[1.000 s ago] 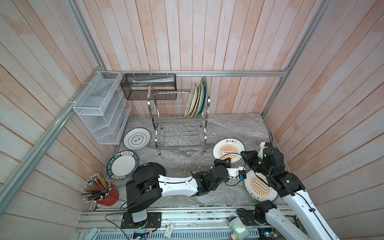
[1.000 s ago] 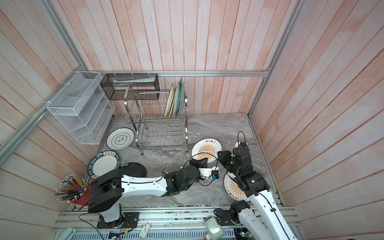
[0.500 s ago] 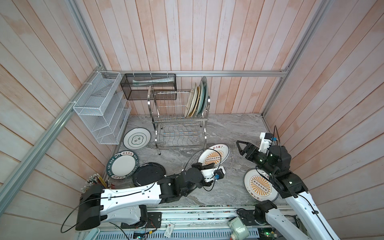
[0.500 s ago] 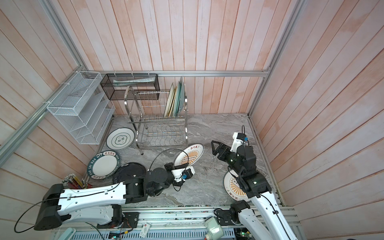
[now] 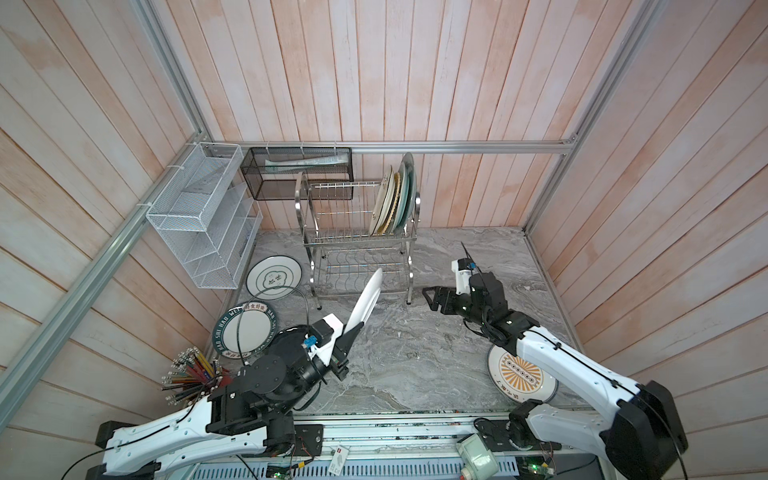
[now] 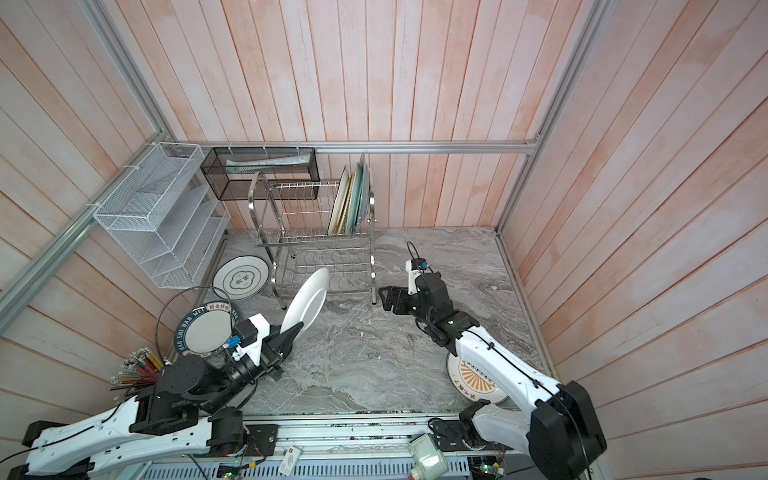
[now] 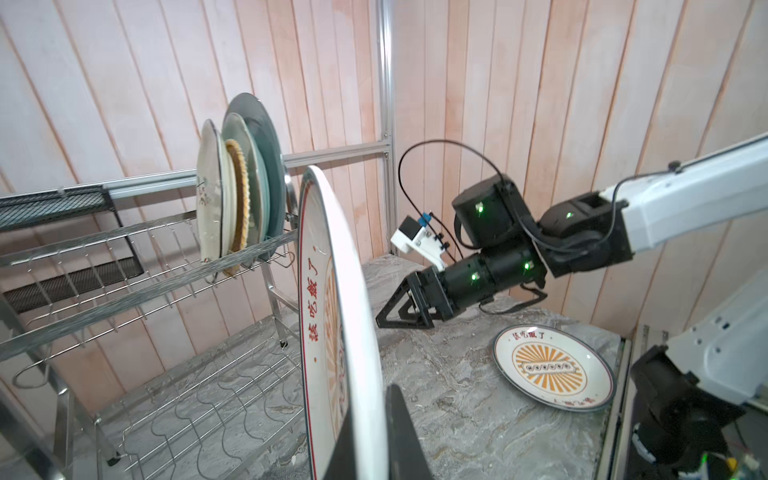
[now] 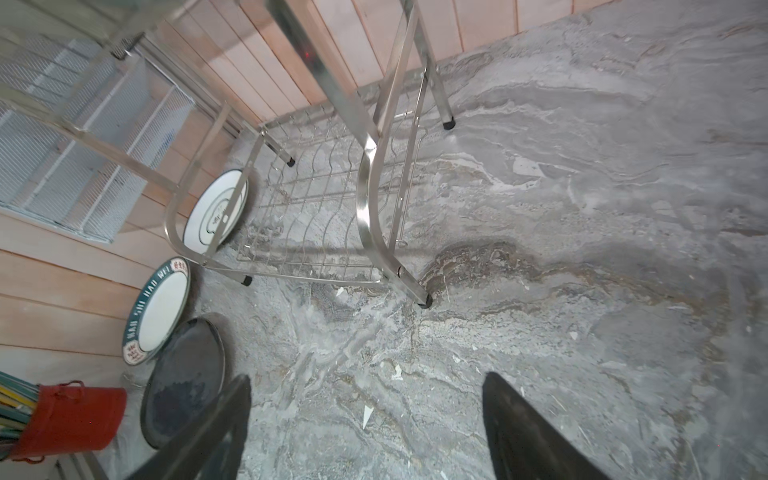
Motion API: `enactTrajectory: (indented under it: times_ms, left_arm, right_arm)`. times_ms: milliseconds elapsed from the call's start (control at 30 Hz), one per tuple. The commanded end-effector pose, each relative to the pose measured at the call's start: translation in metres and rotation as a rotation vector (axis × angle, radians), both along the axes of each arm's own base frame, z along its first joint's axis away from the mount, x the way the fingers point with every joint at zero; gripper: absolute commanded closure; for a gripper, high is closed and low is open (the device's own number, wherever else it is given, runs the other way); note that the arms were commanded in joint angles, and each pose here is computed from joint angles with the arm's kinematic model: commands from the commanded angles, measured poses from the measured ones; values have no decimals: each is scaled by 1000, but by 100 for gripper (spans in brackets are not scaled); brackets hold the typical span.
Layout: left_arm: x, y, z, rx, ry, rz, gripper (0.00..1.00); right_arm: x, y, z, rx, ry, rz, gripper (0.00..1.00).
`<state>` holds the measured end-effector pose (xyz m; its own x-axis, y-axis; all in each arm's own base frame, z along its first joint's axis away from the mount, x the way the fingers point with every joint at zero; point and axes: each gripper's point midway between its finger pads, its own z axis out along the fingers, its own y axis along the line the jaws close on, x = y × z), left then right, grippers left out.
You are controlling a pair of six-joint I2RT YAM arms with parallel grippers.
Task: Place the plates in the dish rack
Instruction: 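Lift the sunburst plate upright with the left gripper while the right gripper withdraws, then carry the sunburst plate to the upper rack with the left gripper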
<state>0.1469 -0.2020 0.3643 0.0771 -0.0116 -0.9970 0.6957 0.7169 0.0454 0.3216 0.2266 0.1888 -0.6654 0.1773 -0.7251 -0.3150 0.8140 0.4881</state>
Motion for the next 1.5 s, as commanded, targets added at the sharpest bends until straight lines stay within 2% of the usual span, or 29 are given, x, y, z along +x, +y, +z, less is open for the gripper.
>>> enactTrajectory:
  times_ms: [0,200,333,667,800,1033,1267,1467]
  left_arm:
    - [9,17,14,-79,65,84,100]
    - [12,28,42,-168,38,122,100]
    - [14,30,46,-182,25,143,100]
    - [20,60,72,-299,22,250,100]
    - [21,65,81,-316,15,269,100]
    - [25,59,79,-284,5,292,100]
    - [26,49,77,-264,3,275,100]
    - [26,47,77,-272,9,268,100]
  right_arm:
    - [25,25,10,-10,-86,31,15]
    - [56,44,-23,-54,-59,17,24]
    - [72,52,-36,-74,-54,6,34]
    - [100,60,-49,-111,-86,-26,69]
    - [102,52,-57,-128,-70,-59,87]
    - [100,28,-62,-153,-38,-152,98]
    - [92,15,-59,-150,-41,-113,100]
    - [79,-16,-55,-184,-51,-128,100]
